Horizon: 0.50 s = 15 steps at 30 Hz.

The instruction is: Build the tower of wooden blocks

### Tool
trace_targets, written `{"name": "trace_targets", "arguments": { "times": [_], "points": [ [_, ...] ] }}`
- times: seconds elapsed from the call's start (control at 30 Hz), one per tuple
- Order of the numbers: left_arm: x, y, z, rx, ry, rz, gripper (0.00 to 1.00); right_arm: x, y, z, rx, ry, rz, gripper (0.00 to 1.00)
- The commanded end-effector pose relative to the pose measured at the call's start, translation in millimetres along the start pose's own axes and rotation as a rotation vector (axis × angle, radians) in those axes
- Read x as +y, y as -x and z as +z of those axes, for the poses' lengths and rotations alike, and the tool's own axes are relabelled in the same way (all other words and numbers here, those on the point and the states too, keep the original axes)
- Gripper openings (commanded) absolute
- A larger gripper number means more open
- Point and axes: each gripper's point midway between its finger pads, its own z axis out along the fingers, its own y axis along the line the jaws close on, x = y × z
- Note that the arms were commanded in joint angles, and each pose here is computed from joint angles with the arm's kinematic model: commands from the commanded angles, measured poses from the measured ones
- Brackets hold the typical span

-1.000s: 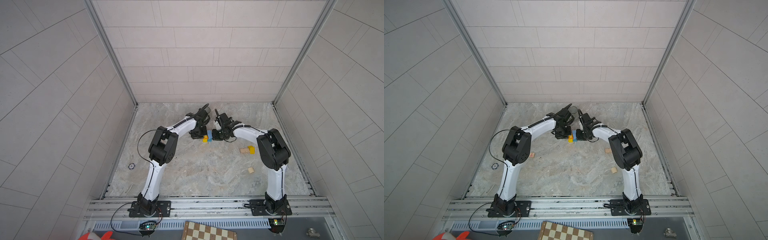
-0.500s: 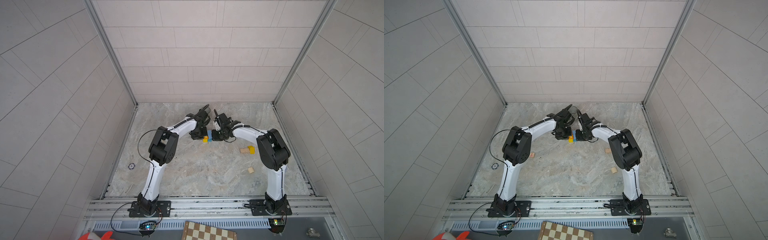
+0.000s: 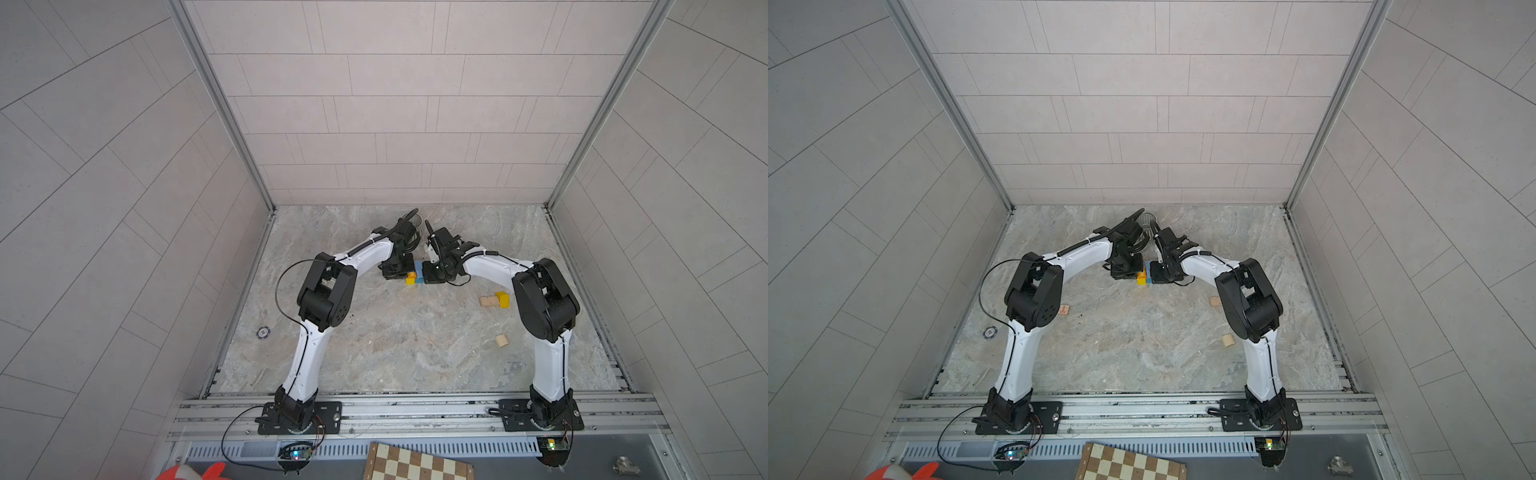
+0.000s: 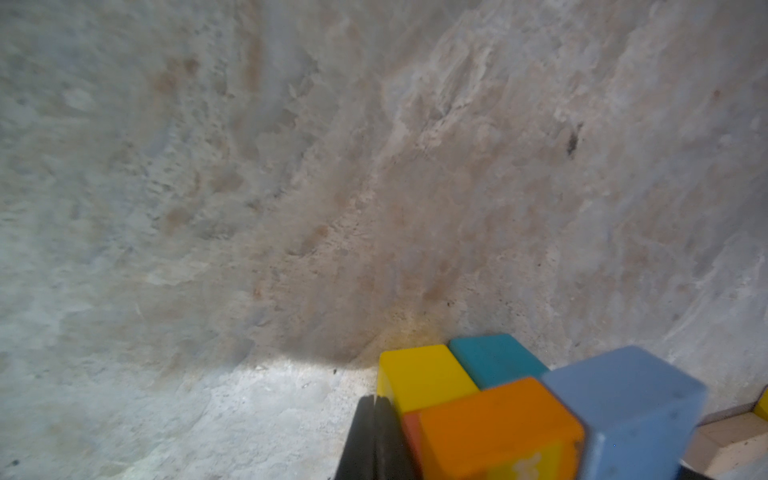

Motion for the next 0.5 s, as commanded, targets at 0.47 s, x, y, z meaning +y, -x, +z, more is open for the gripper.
{"name": "trace_targets", "arguments": {
  "times": [0.47],
  "points": [
    [4.9, 5.8, -9.0, -0.010, -0.014, -0.024, 0.00, 1.8, -3.3, -3.3, 0.014, -0.039, -0.033, 0.10]
  ]
}}
